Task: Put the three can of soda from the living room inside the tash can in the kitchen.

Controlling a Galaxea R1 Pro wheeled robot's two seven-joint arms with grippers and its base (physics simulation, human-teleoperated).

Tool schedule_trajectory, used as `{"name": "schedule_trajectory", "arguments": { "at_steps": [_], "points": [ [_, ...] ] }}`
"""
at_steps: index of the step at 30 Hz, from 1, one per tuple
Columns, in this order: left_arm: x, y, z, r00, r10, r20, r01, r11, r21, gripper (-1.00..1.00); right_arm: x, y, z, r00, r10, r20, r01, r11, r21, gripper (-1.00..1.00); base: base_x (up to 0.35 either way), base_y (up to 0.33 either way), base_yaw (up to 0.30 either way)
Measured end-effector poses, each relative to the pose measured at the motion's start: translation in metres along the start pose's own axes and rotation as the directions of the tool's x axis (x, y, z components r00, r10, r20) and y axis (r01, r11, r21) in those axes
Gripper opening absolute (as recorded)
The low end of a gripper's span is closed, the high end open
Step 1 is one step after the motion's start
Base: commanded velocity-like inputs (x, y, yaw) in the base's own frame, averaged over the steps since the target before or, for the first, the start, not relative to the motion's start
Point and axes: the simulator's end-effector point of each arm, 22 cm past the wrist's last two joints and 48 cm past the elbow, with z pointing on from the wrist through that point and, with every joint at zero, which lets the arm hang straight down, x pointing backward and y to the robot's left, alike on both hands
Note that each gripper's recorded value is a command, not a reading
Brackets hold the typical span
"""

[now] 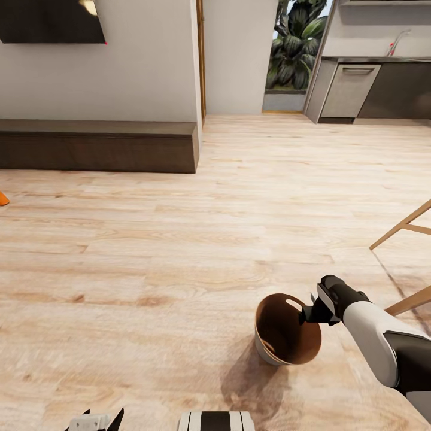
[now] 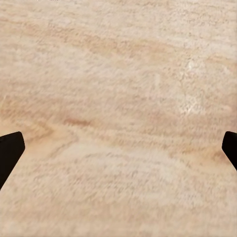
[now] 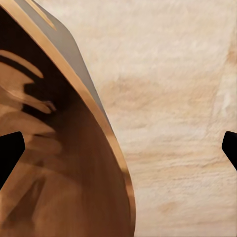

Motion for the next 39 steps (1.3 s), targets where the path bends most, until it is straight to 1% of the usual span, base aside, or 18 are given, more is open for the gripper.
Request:
{"name": "schedule_trajectory", "arguments": {
  "at_steps": [2, 3, 7, 8, 11, 29, 30, 31, 32, 34, 39],
  "points": [
    [0.0, 0.0, 0.0, 1.0, 0.0, 0.0, 0.0, 1.0, 0.0, 1.0, 0.0, 0.0, 0.0, 1.0, 0.0, 0.0, 0.0, 1.0, 0.0, 1.0, 0.0, 0.0, 0.0],
    [0.0, 0.0, 0.0, 1.0, 0.0, 0.0, 0.0, 1.0, 0.0, 1.0, 0.0, 0.0, 0.0, 1.0, 0.0, 0.0, 0.0, 1.0, 0.0, -1.0, 0.0, 0.0, 0.0],
    [0.0, 0.0, 0.0, 1.0, 0.0, 0.0, 0.0, 1.0, 0.0, 1.0, 0.0, 0.0, 0.0, 1.0, 0.0, 0.0, 0.0, 1.0, 0.0, -1.0, 0.0, 0.0, 0.0],
    [0.0, 0.0, 0.0, 1.0, 0.001, 0.0, -0.001, 1.0, 0.0, 1.0, 0.0, 0.002, 0.0, 1.0, 0.008, 0.0, -0.008, 1.0, -0.012, -1.0, 0.0, 0.0, 0.0],
    [0.0, 0.0, 0.0, 1.0, 0.0, 0.0, 0.0, 1.0, 0.0, 1.0, 0.0, -0.004, 0.0, 1.0, -0.013, -0.001, 0.013, 1.0, 0.016, -1.0, 0.0, 0.0, 0.0],
    [0.0, 0.0, 0.0, 1.0, 0.001, -0.001, -0.001, 1.0, 0.0, 1.0, 0.0, -0.004, 0.0, 1.0, -0.016, -0.001, 0.016, 1.0, 0.019, -1.0, 0.0, 0.0, 0.0],
    [-0.002, 0.0, 0.0, 1.0, 0.001, 0.003, -0.001, 1.0, 0.001, 1.0, -0.001, -0.001, -0.002, 1.0, -0.005, 0.004, 0.005, 1.0, 0.005, -1.0, 0.0, 0.0, 0.0],
    [-0.003, 0.0, 0.0, 1.0, 0.001, 0.006, -0.001, 1.0, 0.001, 1.0, -0.002, -0.001, -0.004, 1.0, -0.003, 0.008, 0.003, 1.0, 0.003, -1.0, 0.0, 0.0, 0.0],
    [0.005, -0.001, 0.004, 0.998, -0.027, -0.056, 0.027, 1.0, 0.001, 1.0, -0.006, -0.001, -0.005, 0.999, -0.013, 0.032, 0.013, 1.0, 0.007, -1.0, 0.0, 0.0, 0.0],
    [0.002, -0.002, 0.003, 0.998, -0.027, -0.05, 0.027, 1.0, 0.002, 1.0, -0.013, -0.003, -0.013, 0.998, -0.012, 0.06, 0.011, 1.0, 0.011, -1.0, 0.0, 0.0, 0.0],
    [-0.007, -0.003, 0.002, 0.999, -0.026, -0.031, 0.026, 1.0, 0.005, 1.0, -0.017, -0.005, -0.024, 0.997, -0.017, 0.081, 0.016, 1.0, 0.017, -1.0, 0.0, 0.0, 0.0]
  ]
}}
